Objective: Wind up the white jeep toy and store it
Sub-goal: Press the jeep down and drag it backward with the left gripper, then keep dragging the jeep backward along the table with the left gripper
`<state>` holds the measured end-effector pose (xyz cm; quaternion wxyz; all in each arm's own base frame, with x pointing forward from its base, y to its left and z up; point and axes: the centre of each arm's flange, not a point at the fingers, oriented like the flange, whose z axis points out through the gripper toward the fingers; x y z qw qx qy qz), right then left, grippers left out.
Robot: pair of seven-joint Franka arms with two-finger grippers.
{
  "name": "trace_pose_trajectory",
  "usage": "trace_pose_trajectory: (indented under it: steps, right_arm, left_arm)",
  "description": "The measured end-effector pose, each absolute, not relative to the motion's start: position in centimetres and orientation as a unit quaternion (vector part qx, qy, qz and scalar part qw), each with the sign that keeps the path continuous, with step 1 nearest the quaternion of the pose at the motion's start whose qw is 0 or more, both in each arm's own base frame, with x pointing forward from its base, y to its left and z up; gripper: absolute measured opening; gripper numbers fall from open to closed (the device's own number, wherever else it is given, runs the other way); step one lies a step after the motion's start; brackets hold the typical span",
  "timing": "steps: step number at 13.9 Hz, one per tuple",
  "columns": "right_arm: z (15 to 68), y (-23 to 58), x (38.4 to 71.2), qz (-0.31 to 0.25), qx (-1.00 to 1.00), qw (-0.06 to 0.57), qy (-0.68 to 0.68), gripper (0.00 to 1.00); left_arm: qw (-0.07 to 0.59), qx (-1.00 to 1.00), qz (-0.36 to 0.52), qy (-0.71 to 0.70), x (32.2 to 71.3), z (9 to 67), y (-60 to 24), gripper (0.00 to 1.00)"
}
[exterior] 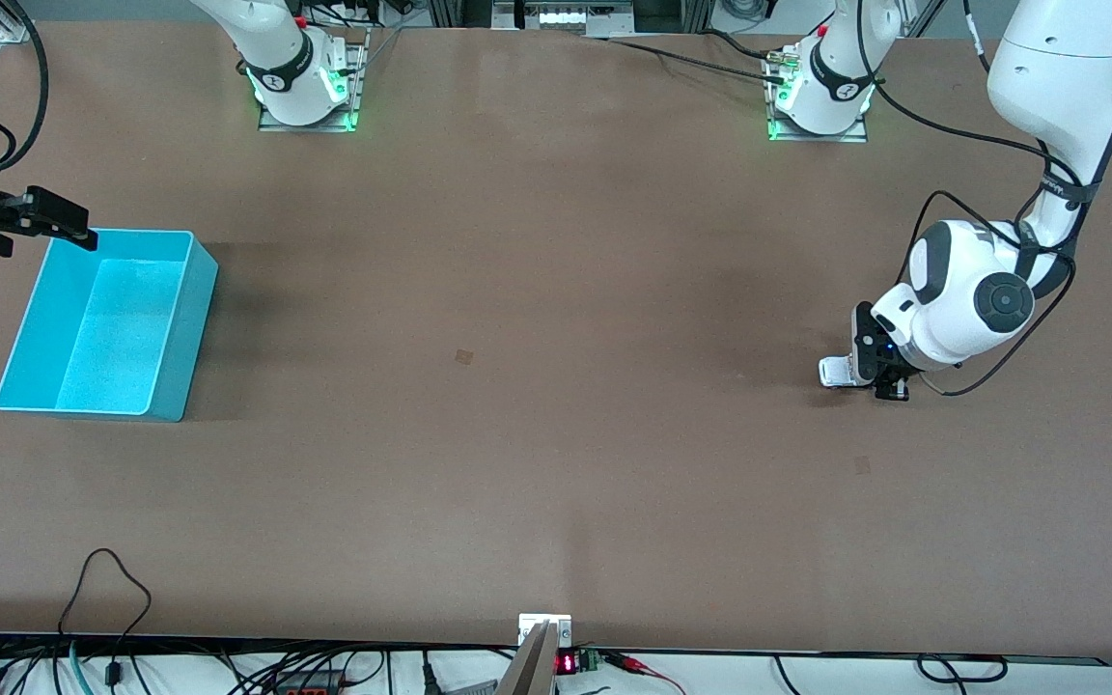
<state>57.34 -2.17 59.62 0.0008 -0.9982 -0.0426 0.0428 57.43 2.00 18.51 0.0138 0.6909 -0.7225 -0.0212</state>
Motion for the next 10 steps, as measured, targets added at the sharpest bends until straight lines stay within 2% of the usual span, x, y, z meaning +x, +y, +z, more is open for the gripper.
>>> trace_pose_trajectory:
  steps: [10]
  right_arm:
    - [59.6,-2.1,57.3,0.043,-0.998,0.001,-0.043,1.0]
  left_arm:
    - [0.014,0.712,-0.021,-0.702,57.4,18.5,7.1,0.55]
